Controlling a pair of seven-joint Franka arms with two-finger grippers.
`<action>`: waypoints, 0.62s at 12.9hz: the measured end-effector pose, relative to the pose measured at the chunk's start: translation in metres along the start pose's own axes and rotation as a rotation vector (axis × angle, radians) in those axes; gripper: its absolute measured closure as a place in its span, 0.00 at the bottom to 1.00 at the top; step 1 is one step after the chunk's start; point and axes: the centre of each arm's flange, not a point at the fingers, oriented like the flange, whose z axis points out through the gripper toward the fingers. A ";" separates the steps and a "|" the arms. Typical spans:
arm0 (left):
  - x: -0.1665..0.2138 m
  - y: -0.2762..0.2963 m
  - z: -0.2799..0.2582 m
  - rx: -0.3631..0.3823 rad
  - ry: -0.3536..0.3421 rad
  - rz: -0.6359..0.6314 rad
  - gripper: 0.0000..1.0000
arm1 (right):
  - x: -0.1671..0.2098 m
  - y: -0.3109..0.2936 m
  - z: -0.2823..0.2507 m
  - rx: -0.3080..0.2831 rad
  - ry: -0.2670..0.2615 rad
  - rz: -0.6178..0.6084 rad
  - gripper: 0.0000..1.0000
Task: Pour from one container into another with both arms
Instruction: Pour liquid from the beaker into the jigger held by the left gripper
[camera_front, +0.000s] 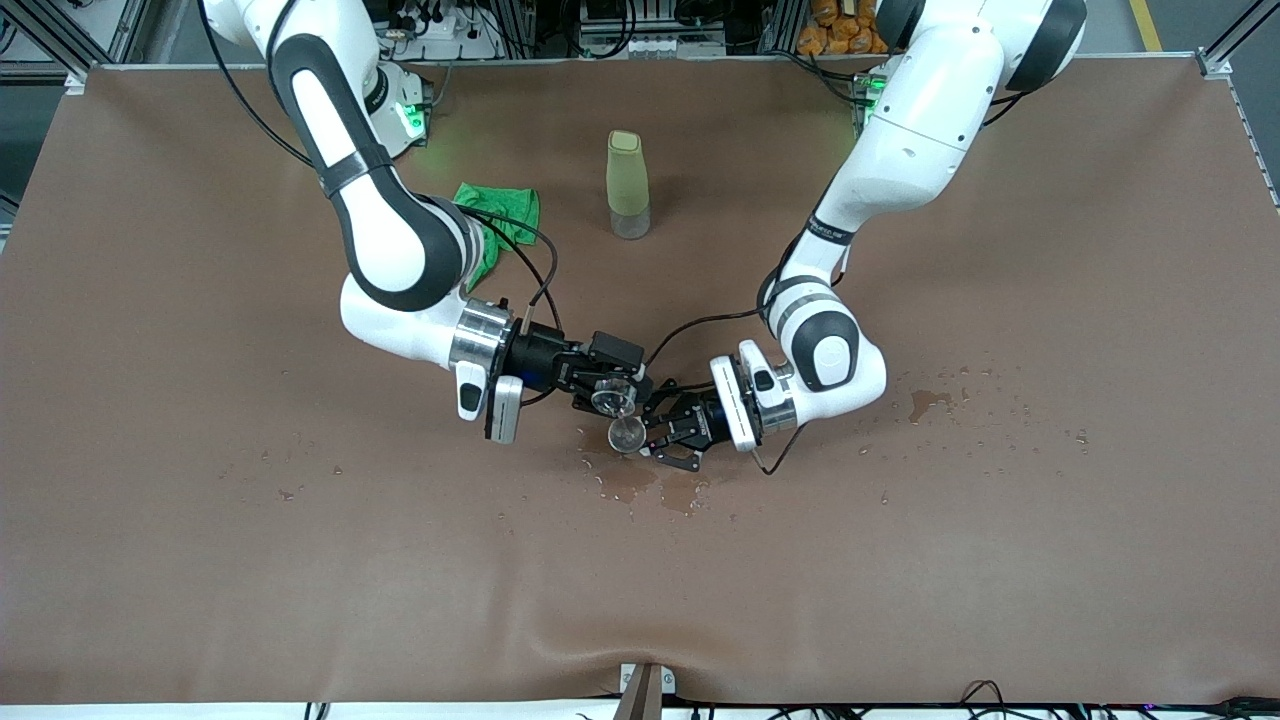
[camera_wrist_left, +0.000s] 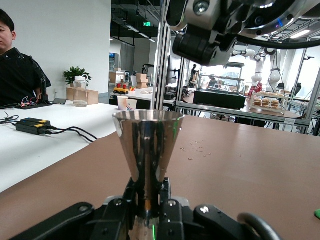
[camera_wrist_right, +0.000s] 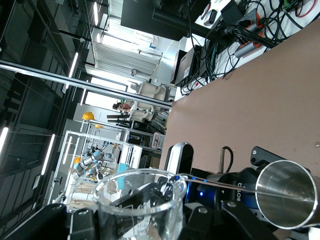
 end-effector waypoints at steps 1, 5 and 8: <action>0.000 0.000 0.000 0.000 0.000 0.000 0.79 | 0.000 0.000 0.000 0.000 0.000 0.011 0.86; 0.000 0.000 0.000 0.000 0.000 0.000 0.79 | 0.000 0.000 0.000 0.000 0.000 0.052 0.86; 0.000 0.000 0.000 0.000 0.000 0.000 0.79 | 0.000 0.000 0.000 0.000 0.000 0.079 0.86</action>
